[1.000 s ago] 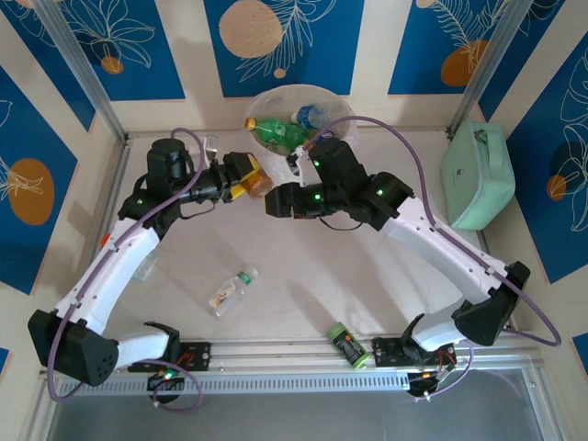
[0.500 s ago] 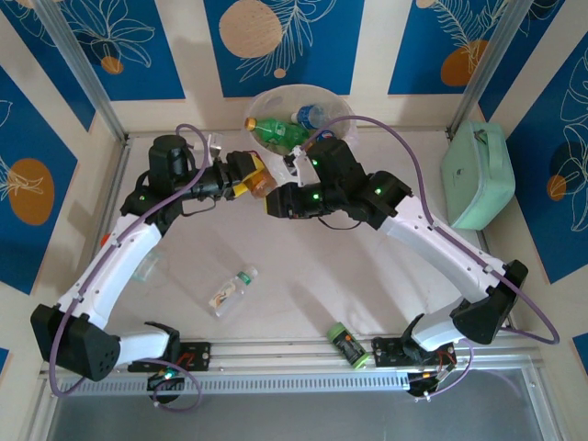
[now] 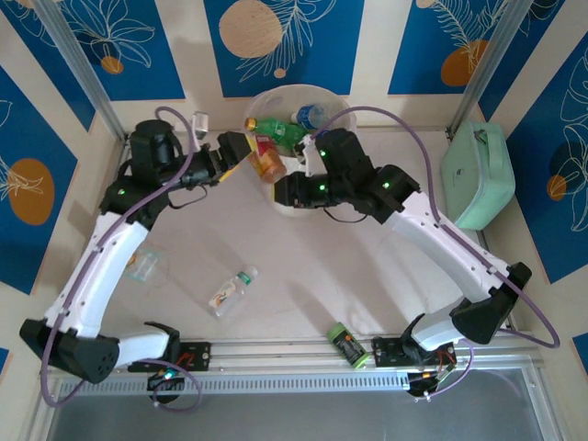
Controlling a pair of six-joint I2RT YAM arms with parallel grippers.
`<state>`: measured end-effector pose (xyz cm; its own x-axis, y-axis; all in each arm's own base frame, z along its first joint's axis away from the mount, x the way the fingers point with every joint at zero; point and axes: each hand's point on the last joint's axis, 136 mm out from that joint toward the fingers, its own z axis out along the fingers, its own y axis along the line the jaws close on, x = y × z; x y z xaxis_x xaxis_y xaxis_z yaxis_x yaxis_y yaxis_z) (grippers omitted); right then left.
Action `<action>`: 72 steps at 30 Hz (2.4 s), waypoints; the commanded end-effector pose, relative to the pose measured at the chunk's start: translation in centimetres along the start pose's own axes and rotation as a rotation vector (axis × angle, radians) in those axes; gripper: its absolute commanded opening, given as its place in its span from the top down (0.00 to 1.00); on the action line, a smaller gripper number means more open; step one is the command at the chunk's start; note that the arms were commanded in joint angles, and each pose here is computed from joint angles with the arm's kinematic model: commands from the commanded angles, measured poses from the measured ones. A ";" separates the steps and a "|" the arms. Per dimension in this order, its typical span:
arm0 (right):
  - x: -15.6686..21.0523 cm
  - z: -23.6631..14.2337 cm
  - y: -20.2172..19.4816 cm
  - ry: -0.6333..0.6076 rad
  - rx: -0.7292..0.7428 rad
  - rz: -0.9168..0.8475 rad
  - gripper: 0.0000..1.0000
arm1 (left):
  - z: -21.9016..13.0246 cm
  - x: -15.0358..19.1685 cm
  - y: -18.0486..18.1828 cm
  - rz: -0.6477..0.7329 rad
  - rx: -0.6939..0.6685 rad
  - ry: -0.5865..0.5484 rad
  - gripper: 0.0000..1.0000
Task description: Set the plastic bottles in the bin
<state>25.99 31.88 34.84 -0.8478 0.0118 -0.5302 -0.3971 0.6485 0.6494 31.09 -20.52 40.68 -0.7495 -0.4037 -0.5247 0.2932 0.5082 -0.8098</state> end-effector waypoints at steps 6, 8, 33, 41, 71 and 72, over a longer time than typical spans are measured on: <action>-8.1 -3.5 -1.5 -0.205 0.044 0.061 0.78 | -3.9 1.2 6.0 0.101 -0.324 -0.074 0.00; -9.6 -3.1 -2.4 -0.217 0.058 0.077 0.78 | -3.7 2.6 7.2 0.092 -0.336 -0.038 0.00; -16.0 2.7 -10.6 -0.132 0.237 0.130 0.50 | -3.8 13.4 17.8 0.019 -0.539 0.226 0.04; -17.2 1.6 -10.7 -0.177 0.250 0.115 0.43 | -3.8 15.8 19.4 0.028 -0.578 0.291 0.00; -1.9 -9.9 -9.5 -0.243 0.212 0.124 0.36 | -5.8 28.6 25.4 0.209 -0.902 0.868 0.00; -1.7 -9.7 -9.6 -0.241 0.206 0.134 0.36 | -6.0 28.6 25.6 0.217 -0.918 0.869 0.00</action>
<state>28.19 18.23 34.49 -0.7731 0.2418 -0.5864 -0.1877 0.7959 0.5756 14.89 -16.03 7.29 -0.9809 0.1874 -0.0523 0.1932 0.9698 -0.1486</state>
